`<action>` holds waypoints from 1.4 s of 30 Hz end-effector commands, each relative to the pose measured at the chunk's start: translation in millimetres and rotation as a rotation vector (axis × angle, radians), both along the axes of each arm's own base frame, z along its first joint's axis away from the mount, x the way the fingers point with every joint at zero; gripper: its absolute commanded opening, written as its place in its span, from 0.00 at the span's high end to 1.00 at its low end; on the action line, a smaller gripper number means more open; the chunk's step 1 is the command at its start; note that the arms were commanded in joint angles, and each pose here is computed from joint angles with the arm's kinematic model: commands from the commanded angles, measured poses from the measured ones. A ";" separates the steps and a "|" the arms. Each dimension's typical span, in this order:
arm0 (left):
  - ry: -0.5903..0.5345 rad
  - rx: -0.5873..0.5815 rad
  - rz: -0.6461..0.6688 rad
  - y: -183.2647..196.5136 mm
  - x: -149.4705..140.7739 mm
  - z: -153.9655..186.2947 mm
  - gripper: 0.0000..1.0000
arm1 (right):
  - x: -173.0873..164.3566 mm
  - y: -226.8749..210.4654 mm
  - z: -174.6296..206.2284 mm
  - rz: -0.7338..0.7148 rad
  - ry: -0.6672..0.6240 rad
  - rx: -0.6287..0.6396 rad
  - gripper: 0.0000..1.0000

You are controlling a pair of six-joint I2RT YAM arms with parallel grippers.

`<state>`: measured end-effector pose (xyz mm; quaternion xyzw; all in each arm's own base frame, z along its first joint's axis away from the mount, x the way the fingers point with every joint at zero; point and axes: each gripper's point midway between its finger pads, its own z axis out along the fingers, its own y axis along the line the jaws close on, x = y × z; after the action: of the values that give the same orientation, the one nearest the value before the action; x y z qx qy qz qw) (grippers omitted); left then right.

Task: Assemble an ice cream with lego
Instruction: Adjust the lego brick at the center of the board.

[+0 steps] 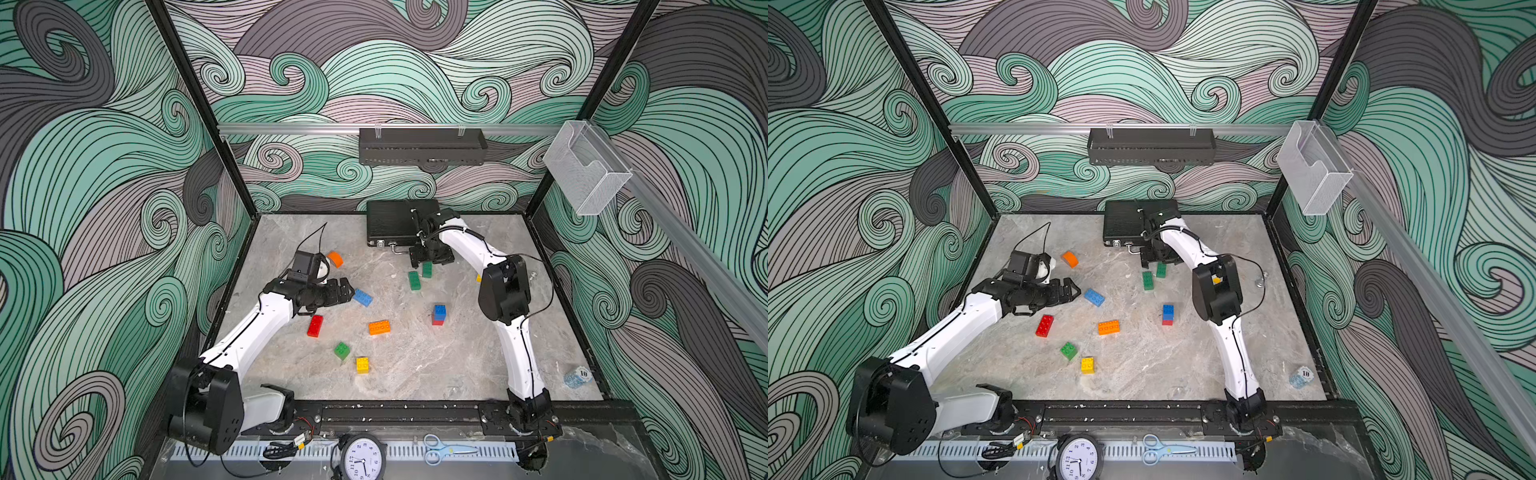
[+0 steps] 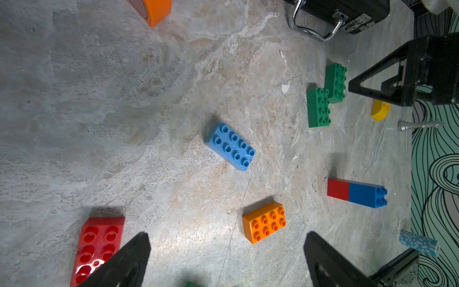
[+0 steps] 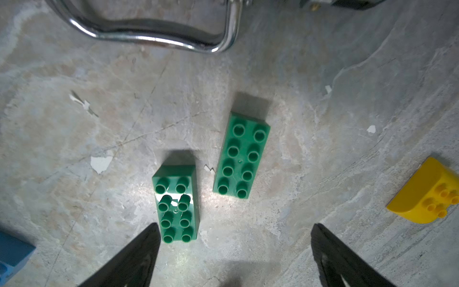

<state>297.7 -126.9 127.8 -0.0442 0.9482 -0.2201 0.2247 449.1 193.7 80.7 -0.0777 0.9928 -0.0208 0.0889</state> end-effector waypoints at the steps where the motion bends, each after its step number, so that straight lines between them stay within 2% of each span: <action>1: -0.009 -0.013 -0.010 -4.3 1.3 4.1 0.03 | 10.7 -11.6 -1.9 -0.015 -0.018 -0.023 0.09; 21: -0.002 -0.007 -0.011 -4.0 1.7 2.6 0.03 | 7.3 -28.6 -45.3 -0.015 0.048 -0.108 0.12; 29: -0.001 -0.005 -0.010 -3.5 1.0 2.1 0.03 | -4.6 -57.6 -41.4 -0.043 0.047 -0.162 0.12; 34: -0.004 -0.004 -0.009 -3.3 1.3 2.9 0.03 | -9.6 -90.5 -37.5 -0.090 0.048 -0.197 0.12; 38: -0.006 -0.005 -0.009 -3.4 1.3 3.6 0.03 | -7.7 -102.1 -31.3 -0.122 0.041 -0.168 0.12; 42: -0.005 -0.003 -0.007 -3.1 0.8 4.0 0.03 | -6.9 -81.7 -17.7 -0.119 0.037 -0.041 0.08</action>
<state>297.7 -127.1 126.1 -0.0451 0.9490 -0.2194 0.2219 440.5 92.8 39.0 -0.0180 0.9944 -0.0929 0.0467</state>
